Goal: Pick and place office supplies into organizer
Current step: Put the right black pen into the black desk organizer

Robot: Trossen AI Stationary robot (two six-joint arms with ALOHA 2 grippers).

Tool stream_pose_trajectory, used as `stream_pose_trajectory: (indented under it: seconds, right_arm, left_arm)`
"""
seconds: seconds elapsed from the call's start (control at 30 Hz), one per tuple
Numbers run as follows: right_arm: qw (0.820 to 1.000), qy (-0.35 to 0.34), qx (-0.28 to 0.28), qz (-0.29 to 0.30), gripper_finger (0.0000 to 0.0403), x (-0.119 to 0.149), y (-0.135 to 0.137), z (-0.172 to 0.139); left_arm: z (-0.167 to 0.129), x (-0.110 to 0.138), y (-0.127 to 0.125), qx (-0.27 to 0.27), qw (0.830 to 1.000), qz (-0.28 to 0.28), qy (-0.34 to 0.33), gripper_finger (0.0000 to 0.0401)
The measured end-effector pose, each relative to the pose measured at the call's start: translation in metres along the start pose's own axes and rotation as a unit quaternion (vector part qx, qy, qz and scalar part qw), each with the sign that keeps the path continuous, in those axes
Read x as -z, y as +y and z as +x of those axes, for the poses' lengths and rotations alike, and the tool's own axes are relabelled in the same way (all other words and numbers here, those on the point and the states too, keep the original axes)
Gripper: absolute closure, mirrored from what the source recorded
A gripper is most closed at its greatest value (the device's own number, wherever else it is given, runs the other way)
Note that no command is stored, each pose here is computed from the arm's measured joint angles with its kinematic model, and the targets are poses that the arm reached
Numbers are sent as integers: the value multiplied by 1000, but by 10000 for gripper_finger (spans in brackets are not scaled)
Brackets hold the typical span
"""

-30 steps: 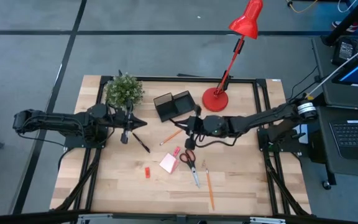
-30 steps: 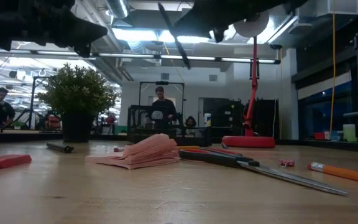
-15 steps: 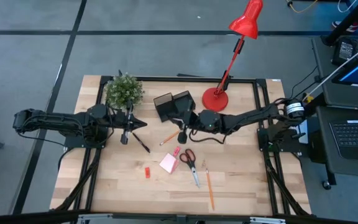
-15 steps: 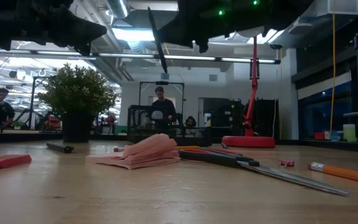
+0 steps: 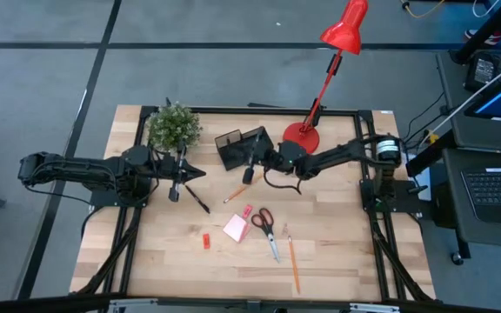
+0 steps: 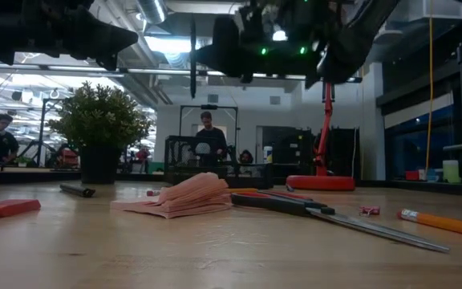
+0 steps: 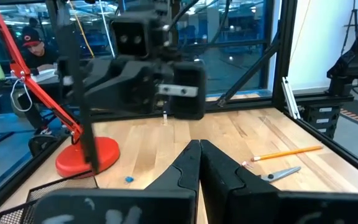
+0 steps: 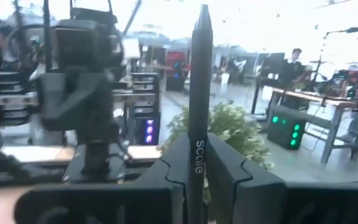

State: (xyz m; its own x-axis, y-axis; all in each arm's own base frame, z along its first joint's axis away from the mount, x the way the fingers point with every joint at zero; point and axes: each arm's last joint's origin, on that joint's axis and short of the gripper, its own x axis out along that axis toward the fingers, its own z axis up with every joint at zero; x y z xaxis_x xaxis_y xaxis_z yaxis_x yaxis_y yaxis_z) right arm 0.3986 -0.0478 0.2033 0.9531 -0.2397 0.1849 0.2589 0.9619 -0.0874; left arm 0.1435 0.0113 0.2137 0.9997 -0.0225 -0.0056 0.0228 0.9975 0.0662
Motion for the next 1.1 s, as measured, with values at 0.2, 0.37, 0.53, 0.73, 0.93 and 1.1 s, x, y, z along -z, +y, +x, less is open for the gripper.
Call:
stream_pose_trajectory:
  seconds: [0.2,0.37,0.53,0.73,0.93,1.1]
  right_arm:
    - [1000,-8,28,-1,366,18,-19,3]
    - [996,-4,91,3,366,19,-30,3]
    - [994,0,108,-6,366,19,-35,3]
    - [993,17,116,-18,366,24,-43,4]
    - [993,22,119,-11,366,34,-44,9]
    - [992,33,118,-23,366,54,-43,23]
  left_arm:
    - [0,0,0,0,1000,0,0,399]
    - [0,0,0,0,1000,0,0,398]
    - [0,0,0,0,1000,0,0,399]
    - [0,0,0,0,1000,0,0,398]
    - [0,0,0,0,1000,9,1,399]
    - [0,0,0,-1,1000,11,1,399]
